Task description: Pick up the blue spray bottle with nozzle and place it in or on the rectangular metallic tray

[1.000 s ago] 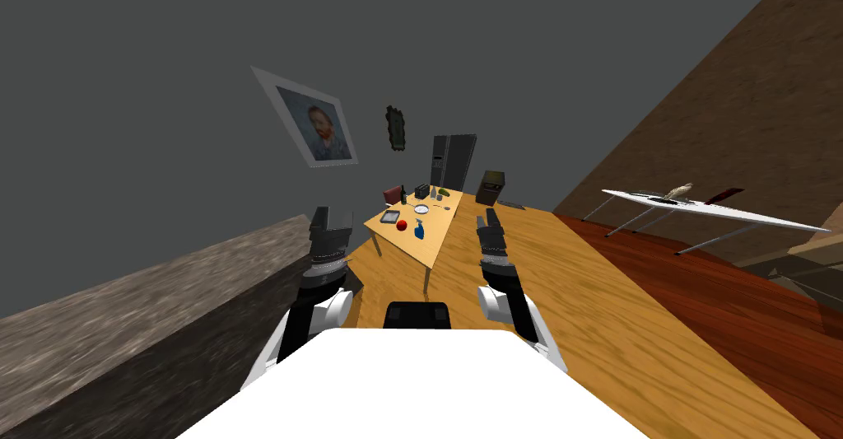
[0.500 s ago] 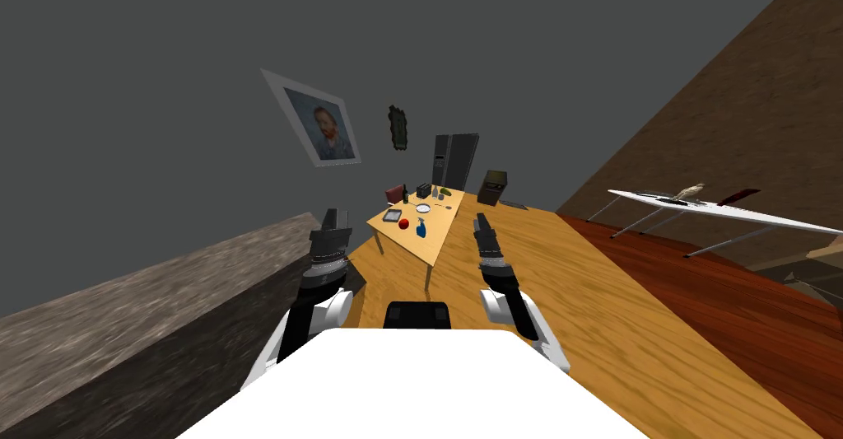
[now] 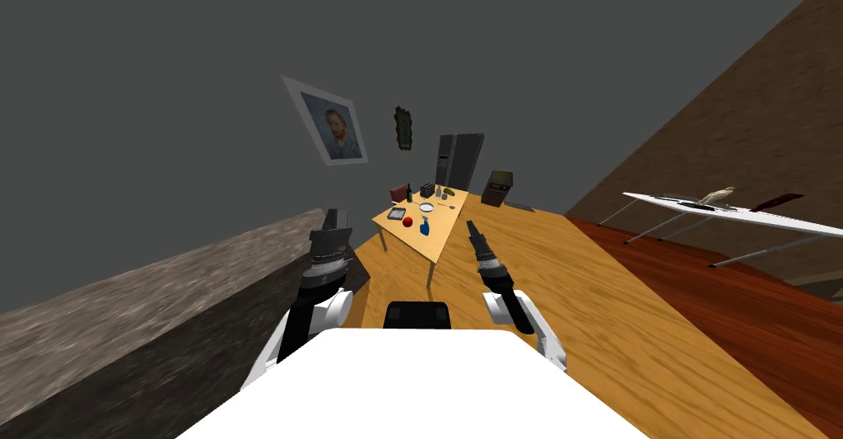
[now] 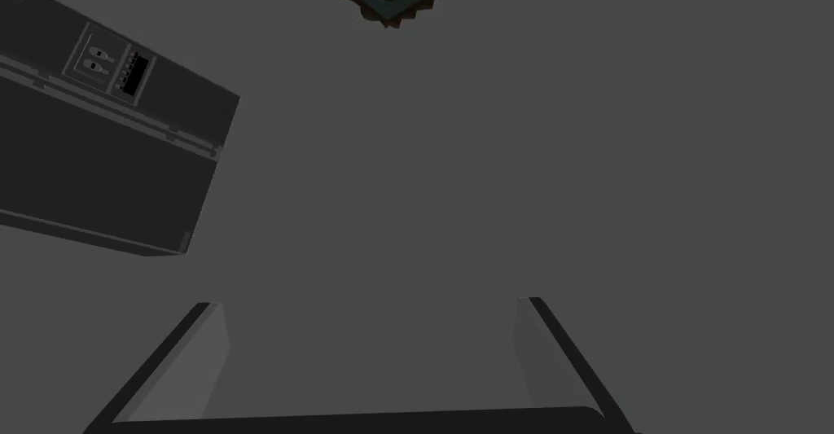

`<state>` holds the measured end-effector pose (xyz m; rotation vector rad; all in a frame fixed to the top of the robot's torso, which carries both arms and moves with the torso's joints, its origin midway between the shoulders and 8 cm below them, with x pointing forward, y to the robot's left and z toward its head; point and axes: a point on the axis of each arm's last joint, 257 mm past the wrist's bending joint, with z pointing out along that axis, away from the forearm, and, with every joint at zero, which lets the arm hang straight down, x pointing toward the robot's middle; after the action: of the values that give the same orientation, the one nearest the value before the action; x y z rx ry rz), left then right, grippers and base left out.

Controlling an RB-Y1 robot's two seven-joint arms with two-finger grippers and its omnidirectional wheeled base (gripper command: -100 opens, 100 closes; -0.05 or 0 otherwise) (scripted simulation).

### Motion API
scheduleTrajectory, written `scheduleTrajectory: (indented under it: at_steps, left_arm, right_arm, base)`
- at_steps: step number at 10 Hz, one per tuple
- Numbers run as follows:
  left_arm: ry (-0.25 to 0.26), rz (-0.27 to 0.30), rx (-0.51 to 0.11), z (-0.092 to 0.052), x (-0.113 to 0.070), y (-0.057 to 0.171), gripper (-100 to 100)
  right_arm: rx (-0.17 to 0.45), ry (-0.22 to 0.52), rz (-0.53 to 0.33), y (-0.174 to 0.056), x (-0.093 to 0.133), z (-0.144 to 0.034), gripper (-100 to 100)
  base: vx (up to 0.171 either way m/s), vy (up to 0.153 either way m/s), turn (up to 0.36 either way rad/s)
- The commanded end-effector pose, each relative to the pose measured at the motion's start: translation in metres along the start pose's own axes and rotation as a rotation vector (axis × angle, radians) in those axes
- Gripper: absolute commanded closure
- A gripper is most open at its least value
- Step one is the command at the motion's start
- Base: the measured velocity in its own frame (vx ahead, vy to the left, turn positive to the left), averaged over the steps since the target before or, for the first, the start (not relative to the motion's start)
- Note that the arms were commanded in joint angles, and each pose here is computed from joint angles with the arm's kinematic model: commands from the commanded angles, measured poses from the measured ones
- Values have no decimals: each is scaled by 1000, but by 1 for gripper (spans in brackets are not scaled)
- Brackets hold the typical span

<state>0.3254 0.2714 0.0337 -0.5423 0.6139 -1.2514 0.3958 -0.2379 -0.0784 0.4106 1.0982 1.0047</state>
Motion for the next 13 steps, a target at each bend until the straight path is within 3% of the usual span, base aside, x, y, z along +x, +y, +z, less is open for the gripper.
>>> scheduleTrajectory:
  at_steps: [1,10,13]
  left_arm:
    - [0,0,0,0,0,0,0]
    - [0,0,0,0,0,0,0]
    - [0,0,0,0,0,0,0]
  right_arm:
    - [18,59,-56,-17,13,-4,-100]
    - [99,345,-309,-109,59,-39,-100]
    - [128,394,-344,-131,63,-50,-100]
  base:
    - [-51,9,133]
    - [-26,5,152]
    - [-3,-9,103]
